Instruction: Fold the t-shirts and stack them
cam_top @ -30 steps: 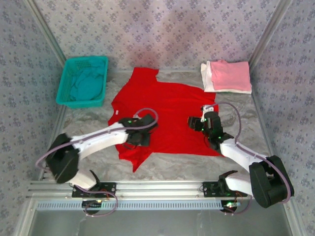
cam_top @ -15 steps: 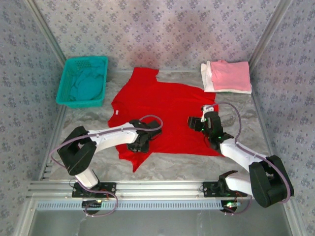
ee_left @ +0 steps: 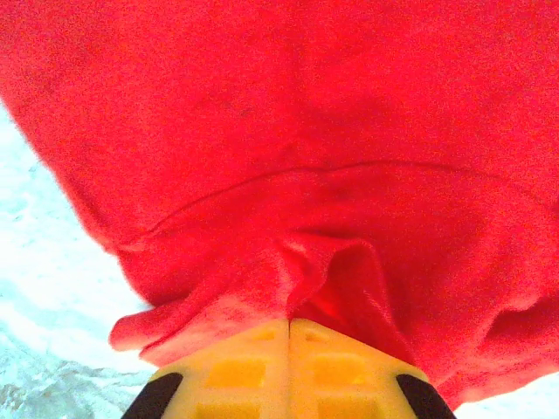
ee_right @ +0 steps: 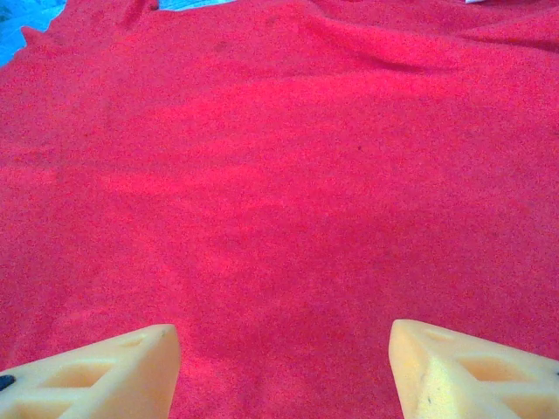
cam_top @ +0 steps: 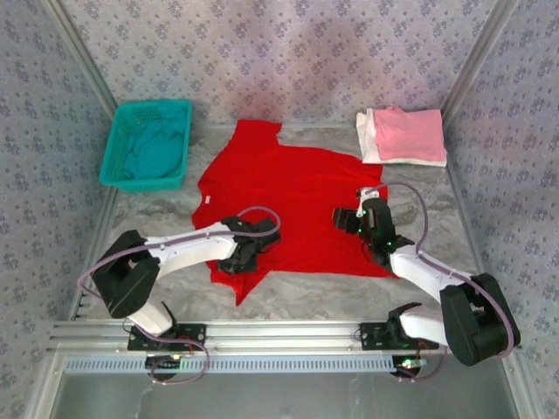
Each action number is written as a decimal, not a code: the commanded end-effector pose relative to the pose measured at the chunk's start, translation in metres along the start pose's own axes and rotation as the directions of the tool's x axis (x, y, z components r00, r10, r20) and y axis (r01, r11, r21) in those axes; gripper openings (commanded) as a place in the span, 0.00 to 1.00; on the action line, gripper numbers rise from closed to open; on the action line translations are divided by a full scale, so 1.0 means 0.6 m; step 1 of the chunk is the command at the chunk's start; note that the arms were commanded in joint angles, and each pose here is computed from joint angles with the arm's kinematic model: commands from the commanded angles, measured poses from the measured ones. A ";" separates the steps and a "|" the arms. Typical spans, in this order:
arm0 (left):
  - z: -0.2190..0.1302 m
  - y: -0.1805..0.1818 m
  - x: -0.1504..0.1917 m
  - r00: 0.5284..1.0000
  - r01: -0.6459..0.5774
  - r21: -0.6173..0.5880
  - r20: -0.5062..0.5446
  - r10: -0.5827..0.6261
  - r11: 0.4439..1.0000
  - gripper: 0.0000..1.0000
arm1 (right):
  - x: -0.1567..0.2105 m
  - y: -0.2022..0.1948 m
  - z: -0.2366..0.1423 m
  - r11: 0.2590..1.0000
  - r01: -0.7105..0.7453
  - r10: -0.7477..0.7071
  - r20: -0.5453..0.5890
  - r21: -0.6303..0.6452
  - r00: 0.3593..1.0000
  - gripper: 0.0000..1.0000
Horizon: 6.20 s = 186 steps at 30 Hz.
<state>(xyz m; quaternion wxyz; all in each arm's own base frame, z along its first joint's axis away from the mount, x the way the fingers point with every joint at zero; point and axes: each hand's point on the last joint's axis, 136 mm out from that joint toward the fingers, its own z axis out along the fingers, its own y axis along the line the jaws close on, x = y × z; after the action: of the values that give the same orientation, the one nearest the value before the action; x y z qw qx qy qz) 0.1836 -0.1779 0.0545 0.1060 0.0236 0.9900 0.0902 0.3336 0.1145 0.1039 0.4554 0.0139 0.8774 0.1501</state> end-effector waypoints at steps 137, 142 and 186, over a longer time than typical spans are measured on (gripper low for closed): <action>0.164 0.200 -0.334 0.864 0.408 0.325 0.166 -0.476 0.853 0.00 | -0.076 -0.021 0.285 0.974 -0.071 0.175 -0.508 0.217 0.844 0.11; 0.162 0.200 -0.347 0.871 0.388 0.320 0.179 -0.457 0.864 0.00 | -0.142 -0.031 0.269 0.968 -0.083 0.184 -0.442 0.237 0.878 0.15; 0.124 0.215 -0.408 0.862 0.364 0.305 0.247 -0.442 0.880 0.00 | -0.256 -0.075 0.532 0.907 -0.412 0.421 -0.191 0.087 0.887 0.01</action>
<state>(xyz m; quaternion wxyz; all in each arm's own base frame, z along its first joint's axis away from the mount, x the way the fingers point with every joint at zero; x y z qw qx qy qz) 0.4359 -0.0601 0.0520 0.2700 -0.1668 0.9450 -0.0791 0.6670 0.1159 0.0356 0.2942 0.2039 0.9166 0.1783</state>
